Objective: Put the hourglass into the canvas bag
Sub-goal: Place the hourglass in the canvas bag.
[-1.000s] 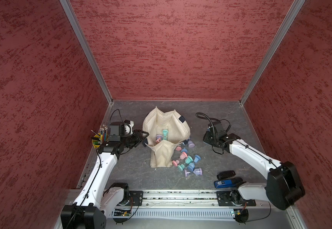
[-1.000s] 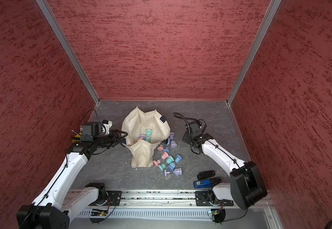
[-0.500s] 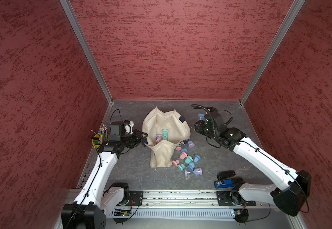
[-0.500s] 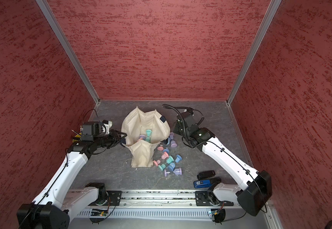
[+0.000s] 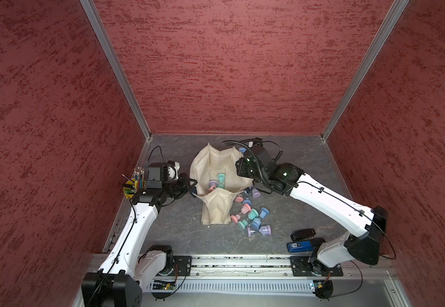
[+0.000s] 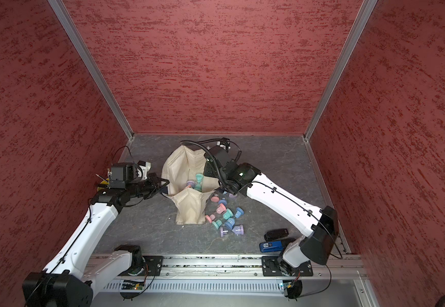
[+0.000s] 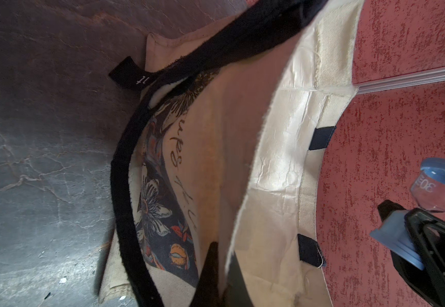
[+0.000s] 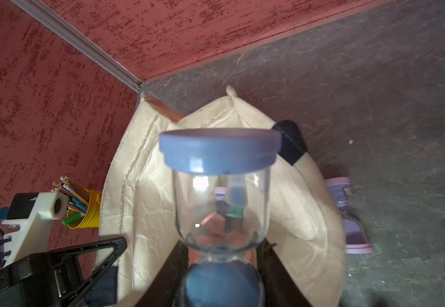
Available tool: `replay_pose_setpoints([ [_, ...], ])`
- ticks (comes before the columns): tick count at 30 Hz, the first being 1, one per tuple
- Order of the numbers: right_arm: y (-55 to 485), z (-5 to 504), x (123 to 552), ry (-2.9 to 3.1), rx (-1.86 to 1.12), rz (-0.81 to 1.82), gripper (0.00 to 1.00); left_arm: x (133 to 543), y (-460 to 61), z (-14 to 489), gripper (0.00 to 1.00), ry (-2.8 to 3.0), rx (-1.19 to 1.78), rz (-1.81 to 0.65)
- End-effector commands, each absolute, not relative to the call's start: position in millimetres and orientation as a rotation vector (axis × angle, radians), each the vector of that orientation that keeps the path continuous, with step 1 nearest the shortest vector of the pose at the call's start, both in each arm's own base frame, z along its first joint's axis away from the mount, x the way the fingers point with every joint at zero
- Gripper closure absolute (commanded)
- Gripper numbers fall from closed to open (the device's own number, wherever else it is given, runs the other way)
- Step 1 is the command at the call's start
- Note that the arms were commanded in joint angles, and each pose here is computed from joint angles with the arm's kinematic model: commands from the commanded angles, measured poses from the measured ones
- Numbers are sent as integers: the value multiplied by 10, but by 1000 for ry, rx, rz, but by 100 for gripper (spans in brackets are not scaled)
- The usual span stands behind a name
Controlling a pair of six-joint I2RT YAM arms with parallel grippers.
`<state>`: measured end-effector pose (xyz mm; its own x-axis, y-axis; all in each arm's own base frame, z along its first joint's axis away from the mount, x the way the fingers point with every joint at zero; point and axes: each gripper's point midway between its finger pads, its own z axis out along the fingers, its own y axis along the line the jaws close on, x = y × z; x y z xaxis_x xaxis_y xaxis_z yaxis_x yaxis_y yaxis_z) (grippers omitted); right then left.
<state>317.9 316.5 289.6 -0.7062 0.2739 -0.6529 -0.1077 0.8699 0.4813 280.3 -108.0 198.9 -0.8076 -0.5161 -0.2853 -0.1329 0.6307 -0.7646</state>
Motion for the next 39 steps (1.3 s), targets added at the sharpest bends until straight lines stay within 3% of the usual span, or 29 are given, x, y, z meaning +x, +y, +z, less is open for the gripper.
replay_pose_setpoints([
  [1, 3298, 3075, 3215, 2220, 103, 649, 100, 2817, -1085, 2064, 100, 2351, -479, -1045],
  [18, 3898, 2587, 3286, 2351, -18, 694, 100, 2781, -1103, 2076, 100, 2350, -453, -1045],
  [39, 4093, 2173, 3189, 2457, -97, 677, 100, 2777, -1126, 2105, 100, 2349, -436, -1043],
])
